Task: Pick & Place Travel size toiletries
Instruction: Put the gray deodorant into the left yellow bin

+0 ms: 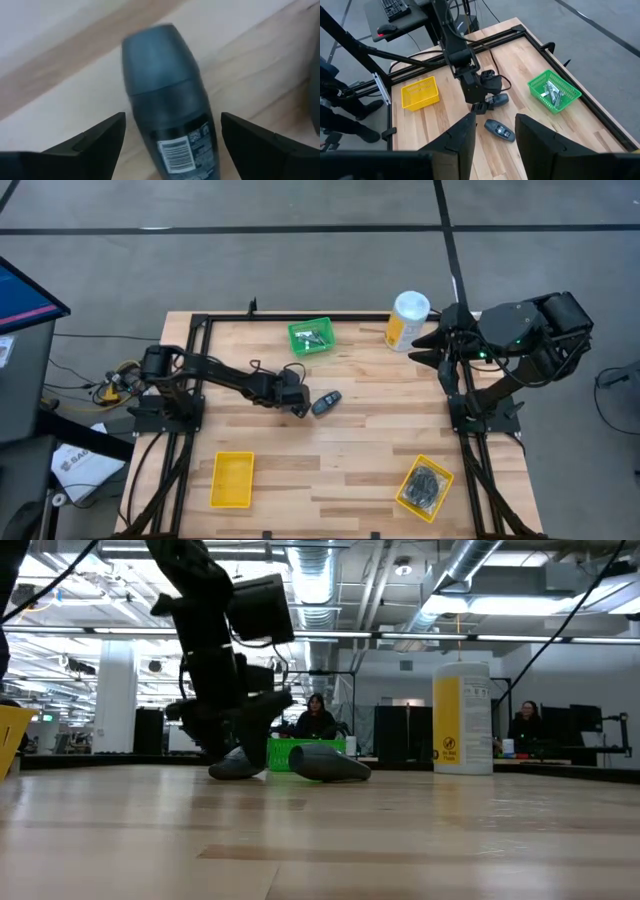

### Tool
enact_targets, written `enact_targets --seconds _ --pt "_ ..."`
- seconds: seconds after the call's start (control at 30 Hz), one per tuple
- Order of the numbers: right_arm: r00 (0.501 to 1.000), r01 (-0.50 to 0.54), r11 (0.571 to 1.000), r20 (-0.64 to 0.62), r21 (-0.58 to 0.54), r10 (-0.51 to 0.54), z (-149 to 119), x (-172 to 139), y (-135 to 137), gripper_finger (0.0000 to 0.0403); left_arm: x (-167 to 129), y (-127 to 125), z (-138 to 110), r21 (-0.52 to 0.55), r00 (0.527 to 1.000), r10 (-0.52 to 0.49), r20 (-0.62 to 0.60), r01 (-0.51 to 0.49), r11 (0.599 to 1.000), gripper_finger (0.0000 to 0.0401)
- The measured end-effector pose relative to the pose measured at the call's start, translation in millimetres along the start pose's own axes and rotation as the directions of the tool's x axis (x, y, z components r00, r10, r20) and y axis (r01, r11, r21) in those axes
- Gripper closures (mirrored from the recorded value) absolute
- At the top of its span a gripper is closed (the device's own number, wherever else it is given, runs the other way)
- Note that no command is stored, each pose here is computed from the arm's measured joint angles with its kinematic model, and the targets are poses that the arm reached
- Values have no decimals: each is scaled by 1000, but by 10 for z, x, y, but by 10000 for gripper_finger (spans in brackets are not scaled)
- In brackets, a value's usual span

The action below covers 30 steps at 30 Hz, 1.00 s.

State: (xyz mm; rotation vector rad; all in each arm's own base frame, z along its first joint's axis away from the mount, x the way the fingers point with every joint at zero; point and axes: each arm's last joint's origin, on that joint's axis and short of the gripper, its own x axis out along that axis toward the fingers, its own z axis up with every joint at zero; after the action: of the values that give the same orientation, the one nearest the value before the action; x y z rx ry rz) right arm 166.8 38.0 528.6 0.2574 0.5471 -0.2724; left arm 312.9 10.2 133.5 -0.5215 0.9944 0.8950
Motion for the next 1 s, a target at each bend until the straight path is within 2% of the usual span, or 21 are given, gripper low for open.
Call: enact_targets --seconds 0.2,0.43,0.47,0.63,0.8,1.0 --pt "1000 -11 1000 -3 -5 11 -7 -6 15 275 116 -33 -27 -1 999 -8 -33 8 1000 105" --pt "999 -45 999 -11 -26 44 -36 -33 72 278 150 -23 -24 -4 999 -2 -42 2 1000 201" --pt "999 -49 998 -12 -30 49 -40 -37 79 279 152 -12 -9 -9 999 -1 -41 1 1000 205" --pt "998 -69 997 -16 -42 68 -58 -53 112 283 151 8 19 -27 999 -9 -49 8 1000 205" --pt "997 -72 996 -17 -46 72 -62 -57 119 284 33 18 47 -40 996 -62 -56 60 997 205" --pt "998 -64 997 -12 -53 63 -60 -56 116 284 -429 29 155 -52 979 -203 25 204 978 205"
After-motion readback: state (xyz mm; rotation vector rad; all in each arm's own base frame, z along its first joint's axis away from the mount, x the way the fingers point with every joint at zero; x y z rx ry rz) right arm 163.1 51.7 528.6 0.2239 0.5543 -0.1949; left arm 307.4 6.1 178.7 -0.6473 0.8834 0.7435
